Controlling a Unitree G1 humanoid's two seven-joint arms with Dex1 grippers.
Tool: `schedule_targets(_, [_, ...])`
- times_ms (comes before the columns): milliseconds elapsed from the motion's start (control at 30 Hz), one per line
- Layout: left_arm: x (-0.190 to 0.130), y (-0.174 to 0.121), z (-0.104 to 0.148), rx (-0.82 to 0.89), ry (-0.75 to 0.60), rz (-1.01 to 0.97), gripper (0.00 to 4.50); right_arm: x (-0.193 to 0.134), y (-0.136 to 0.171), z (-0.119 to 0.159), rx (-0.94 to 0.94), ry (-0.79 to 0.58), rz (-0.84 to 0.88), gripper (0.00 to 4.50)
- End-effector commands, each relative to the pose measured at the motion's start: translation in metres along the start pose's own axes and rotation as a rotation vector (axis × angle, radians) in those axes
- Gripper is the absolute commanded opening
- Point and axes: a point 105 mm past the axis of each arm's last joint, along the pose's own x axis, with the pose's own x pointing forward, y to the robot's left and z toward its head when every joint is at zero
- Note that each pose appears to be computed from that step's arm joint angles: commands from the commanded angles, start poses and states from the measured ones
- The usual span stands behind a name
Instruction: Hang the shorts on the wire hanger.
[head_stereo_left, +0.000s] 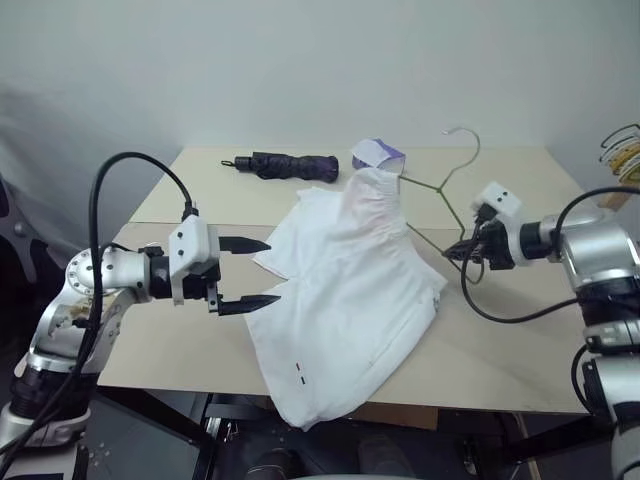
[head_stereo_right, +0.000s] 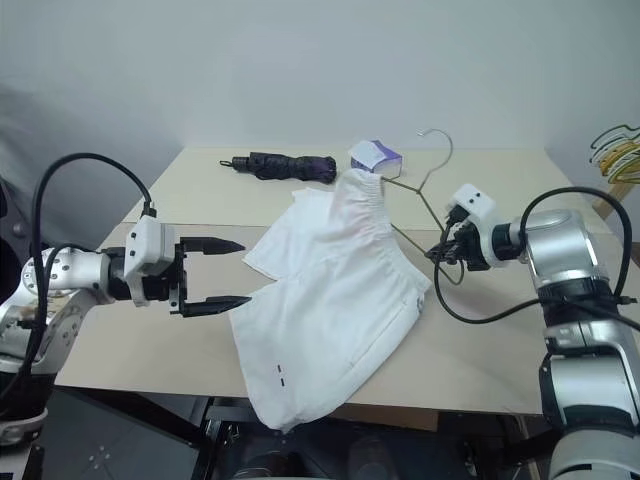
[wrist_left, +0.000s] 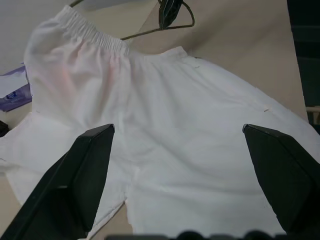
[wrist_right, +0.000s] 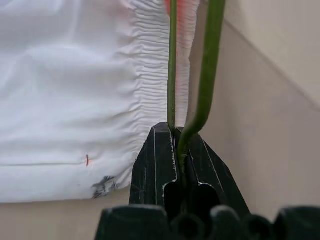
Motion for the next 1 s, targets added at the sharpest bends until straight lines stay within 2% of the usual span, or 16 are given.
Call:
schedule_targets(33, [-0.004, 0.021, 0.012, 0.1, -0.003, 0.031, 4.45, -0.022, 0.012, 0.04, -0.259, -0.069, -0.13, 0.0])
schedule_targets(167, [-0.007, 0.049, 0.023, 0.185, -0.004, 0.073, 4.45, -0.028, 0.035, 0.049, -0.379, -0.048, -0.138, 0.0])
schedule_targets(367, [0.001, 0.066, 0.026, 0.319, 0.022, 0.045, 4.45, -0.03, 0.064, 0.045, -0.473, 0.0, -0.064, 0.0])
schedule_targets(633, [0.031, 0.062, 0.012, 0.395, 0.073, -0.127, 4.45, -0.033, 0.087, 0.049, -0.49, 0.016, 0.076, 0.0])
schedule_targets(900, [0.06, 0.057, 0.0, 0.433, 0.142, -0.275, 4.45, -0.037, 0.094, 0.052, -0.474, 0.022, 0.15, 0.0])
schedule_targets(1000, [0.071, 0.058, -0.009, 0.443, 0.171, -0.265, 4.45, -0.038, 0.095, 0.053, -0.475, 0.024, 0.162, 0.0])
